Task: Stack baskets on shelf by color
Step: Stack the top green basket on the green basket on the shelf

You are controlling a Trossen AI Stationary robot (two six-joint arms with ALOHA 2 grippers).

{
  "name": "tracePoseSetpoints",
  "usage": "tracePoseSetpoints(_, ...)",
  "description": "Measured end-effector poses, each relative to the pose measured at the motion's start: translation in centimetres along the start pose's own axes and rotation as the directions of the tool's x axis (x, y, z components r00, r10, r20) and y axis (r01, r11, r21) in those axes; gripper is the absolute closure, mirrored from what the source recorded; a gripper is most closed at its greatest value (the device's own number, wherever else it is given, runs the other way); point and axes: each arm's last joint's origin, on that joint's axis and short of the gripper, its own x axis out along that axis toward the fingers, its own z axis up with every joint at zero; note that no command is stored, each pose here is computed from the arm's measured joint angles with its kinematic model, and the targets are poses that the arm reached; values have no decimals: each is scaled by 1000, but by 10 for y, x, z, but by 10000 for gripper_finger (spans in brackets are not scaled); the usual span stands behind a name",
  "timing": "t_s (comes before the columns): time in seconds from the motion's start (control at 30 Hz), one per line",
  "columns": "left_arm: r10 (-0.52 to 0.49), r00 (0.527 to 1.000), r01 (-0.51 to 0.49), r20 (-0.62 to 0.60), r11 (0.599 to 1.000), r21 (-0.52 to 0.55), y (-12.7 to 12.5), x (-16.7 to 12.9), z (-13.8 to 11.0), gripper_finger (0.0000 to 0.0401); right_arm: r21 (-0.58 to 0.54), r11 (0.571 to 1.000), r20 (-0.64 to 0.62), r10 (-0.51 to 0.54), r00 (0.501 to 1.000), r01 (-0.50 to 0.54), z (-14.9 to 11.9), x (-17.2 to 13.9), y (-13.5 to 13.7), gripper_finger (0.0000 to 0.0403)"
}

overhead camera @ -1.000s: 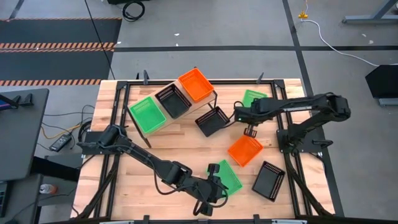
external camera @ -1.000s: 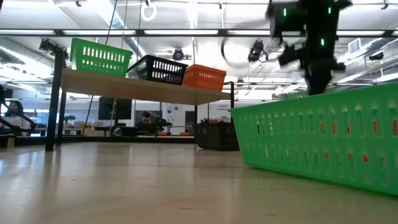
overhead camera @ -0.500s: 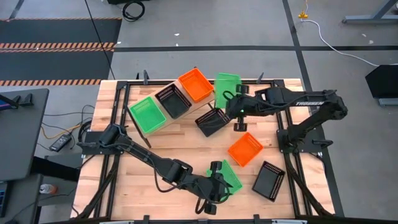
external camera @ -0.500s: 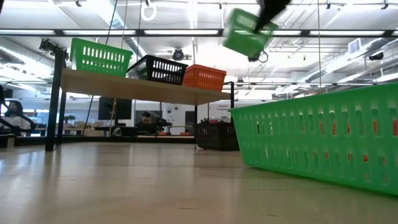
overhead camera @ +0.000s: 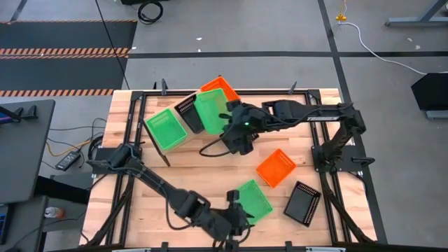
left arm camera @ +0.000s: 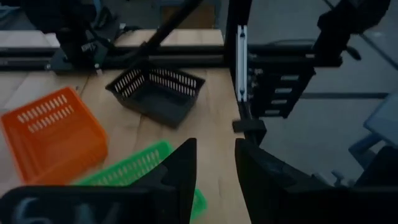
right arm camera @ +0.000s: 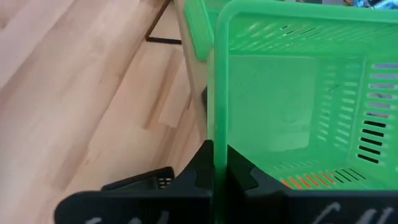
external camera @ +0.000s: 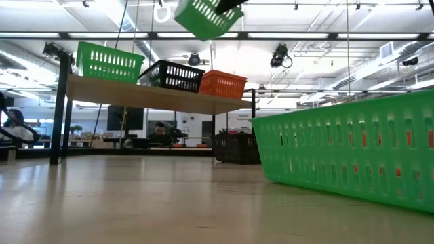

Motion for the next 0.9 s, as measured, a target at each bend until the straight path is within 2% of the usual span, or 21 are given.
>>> tracePoseSetpoints(0.1,24,999,-24,-33,1000,19,-10,-9,-7,284,-30,1000,13,-2,1000,3,4,8,0,396)
tracePoseSetpoints(0.17,89,995,-89,-47,996,10,-13,-23,-9,284,-38,999,24,13,1000,-12,5,12,1,396)
tracePoseSetpoints(0.33,265,964,-265,-16,964,-1,-22,-83,-4,284,-38,999,44,36,998,-35,7,18,2,395)
tracePoseSetpoints(0.47,333,943,-333,7,942,-46,-23,-131,-2,284,-37,998,75,62,995,-59,9,20,3,395)
tracePoseSetpoints(0.53,360,933,-357,6,927,-111,-17,-152,0,284,-36,996,113,84,990,-81,11,20,3,395)
tracePoseSetpoints(0.67,429,900,-437,-84,884,-169,-1,-181,-11,284,-29,995,216,101,971,-97,20,18,2,395)
tracePoseSetpoints(0.8,497,829,-547,-258,818,-181,17,-202,-25,285,-29,995,292,101,951,-96,26,17,0,395)
tracePoseSetpoints(0.83,488,822,-553,-293,807,-207,17,-202,-27,285,-27,995,300,96,949,-92,27,16,0,395)
tracePoseSetpoints(0.9,473,822,-541,-316,822,-176,19,-201,-29,285,-27,996,311,94,946,-90,28,17,-1,395)
